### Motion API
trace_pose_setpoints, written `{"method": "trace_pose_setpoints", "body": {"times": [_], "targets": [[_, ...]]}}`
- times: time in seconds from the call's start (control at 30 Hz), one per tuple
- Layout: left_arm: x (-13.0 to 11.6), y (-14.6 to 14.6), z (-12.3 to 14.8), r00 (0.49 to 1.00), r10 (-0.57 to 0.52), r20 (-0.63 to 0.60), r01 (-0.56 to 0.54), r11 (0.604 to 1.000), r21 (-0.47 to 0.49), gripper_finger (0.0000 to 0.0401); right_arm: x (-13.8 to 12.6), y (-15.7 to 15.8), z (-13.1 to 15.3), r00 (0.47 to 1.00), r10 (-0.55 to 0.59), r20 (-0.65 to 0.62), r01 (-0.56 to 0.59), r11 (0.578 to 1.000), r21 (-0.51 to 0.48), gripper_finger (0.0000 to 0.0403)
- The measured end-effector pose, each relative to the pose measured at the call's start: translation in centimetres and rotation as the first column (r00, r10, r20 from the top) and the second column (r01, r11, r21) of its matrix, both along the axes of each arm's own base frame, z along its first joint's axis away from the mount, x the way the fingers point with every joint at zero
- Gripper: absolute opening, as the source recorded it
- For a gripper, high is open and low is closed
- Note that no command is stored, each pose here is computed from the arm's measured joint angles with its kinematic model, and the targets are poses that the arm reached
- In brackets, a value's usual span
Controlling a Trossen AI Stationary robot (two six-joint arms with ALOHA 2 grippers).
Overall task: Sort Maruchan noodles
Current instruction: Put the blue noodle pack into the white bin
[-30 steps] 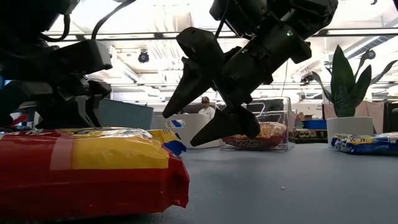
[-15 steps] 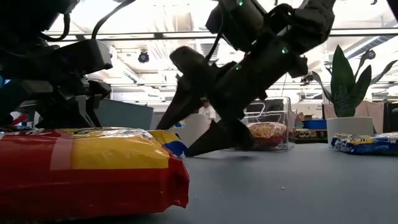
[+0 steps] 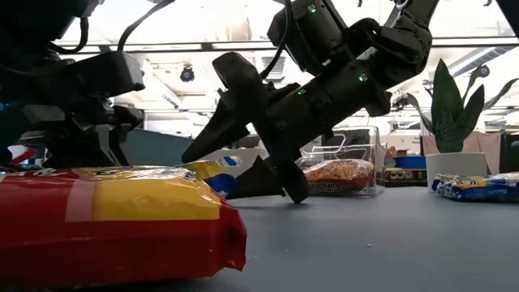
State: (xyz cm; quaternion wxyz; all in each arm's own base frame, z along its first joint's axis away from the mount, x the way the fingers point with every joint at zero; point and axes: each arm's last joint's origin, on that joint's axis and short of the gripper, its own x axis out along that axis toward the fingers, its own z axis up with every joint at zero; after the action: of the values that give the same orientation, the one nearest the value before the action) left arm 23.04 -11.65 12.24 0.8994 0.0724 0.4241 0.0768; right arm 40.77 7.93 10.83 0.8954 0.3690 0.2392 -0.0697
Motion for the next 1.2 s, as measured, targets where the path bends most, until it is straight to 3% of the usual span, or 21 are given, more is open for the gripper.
{"method": "trace_pose_setpoints", "body": {"times": [0.47, 1.2], "targets": [[-0.02, -0.02, 0.0, 1.0, 0.013, 0.004, -0.013, 1.0, -0.012, 0.0038, 0.12, -0.07, 0.19, 1.0, -0.006, 0.021, 0.005, 1.0, 0.014, 0.0191], [0.09, -0.07, 0.11, 1.0, 0.014, 0.012, -0.014, 1.0, -0.012, 0.0038, 0.12, -0.07, 0.28, 1.0, -0.009, 0.025, 0.009, 1.0, 0.006, 0.0169]]}}
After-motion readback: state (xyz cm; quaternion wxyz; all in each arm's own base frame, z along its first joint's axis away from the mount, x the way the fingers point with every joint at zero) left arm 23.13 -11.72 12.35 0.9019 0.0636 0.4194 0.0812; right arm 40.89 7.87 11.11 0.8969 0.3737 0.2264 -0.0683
